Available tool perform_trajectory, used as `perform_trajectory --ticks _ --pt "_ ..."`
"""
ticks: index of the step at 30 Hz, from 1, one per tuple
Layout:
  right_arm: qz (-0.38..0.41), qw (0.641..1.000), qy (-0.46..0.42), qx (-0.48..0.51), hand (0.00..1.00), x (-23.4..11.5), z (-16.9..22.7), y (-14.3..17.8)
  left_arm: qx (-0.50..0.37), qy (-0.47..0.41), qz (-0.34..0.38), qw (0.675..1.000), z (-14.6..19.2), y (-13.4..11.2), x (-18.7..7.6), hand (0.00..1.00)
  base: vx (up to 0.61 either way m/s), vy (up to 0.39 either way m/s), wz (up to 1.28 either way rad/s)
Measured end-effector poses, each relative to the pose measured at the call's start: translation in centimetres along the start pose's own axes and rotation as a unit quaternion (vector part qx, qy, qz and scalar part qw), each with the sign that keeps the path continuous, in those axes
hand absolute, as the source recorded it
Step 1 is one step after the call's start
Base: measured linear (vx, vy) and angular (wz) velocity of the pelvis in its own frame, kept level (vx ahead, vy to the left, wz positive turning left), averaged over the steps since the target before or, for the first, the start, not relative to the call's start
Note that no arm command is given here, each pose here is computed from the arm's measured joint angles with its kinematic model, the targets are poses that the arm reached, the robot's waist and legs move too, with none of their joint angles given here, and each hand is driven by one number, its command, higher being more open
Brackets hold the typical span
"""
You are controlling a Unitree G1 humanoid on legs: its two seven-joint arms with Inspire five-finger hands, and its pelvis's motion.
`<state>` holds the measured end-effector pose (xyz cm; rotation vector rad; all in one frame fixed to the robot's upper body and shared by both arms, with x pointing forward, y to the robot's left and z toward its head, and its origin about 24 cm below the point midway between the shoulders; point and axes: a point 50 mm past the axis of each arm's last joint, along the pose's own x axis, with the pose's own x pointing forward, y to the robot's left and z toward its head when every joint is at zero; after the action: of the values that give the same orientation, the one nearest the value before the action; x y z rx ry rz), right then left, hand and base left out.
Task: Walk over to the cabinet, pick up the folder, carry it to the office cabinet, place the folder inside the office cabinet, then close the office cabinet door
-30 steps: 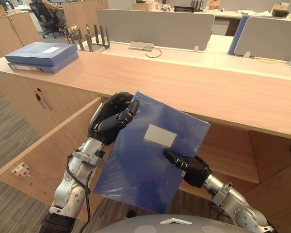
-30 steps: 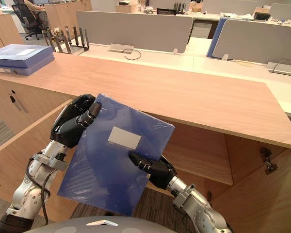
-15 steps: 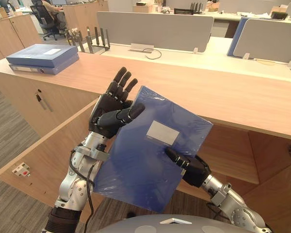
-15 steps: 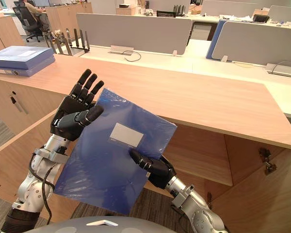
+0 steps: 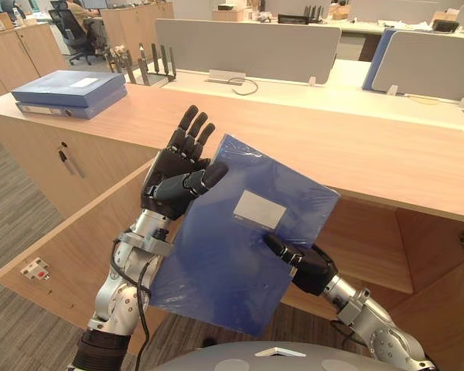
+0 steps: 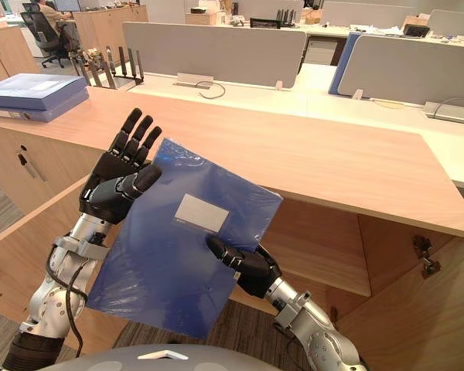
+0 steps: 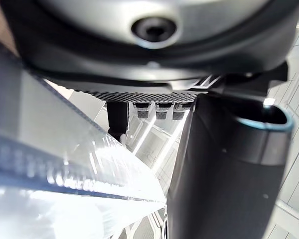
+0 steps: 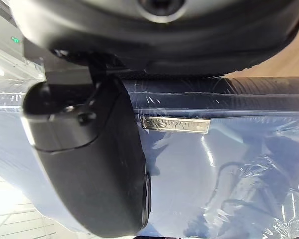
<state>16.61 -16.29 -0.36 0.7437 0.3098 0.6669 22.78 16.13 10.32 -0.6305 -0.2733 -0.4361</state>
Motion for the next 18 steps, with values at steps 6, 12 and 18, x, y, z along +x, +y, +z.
perform_trajectory --ticks 6,12,18 --pt "0.000 1.000 -0.008 -0.020 0.00 -0.1 1.0 0.0 -0.007 -0.012 0.000 1.000 0.1 -0.2 0.1 1.00 0.00 0.000 0.00" --pt "-0.007 0.997 -0.014 -0.073 0.00 -1.2 2.8 0.3 -0.014 -0.004 0.000 1.000 -0.2 -0.1 -1.0 1.00 0.00 0.000 0.00" --pt "-0.056 0.951 -0.014 -0.305 0.00 -4.3 10.6 1.1 -0.012 -0.004 -0.018 1.000 0.0 -0.4 -1.9 1.00 0.01 -0.001 -0.09"
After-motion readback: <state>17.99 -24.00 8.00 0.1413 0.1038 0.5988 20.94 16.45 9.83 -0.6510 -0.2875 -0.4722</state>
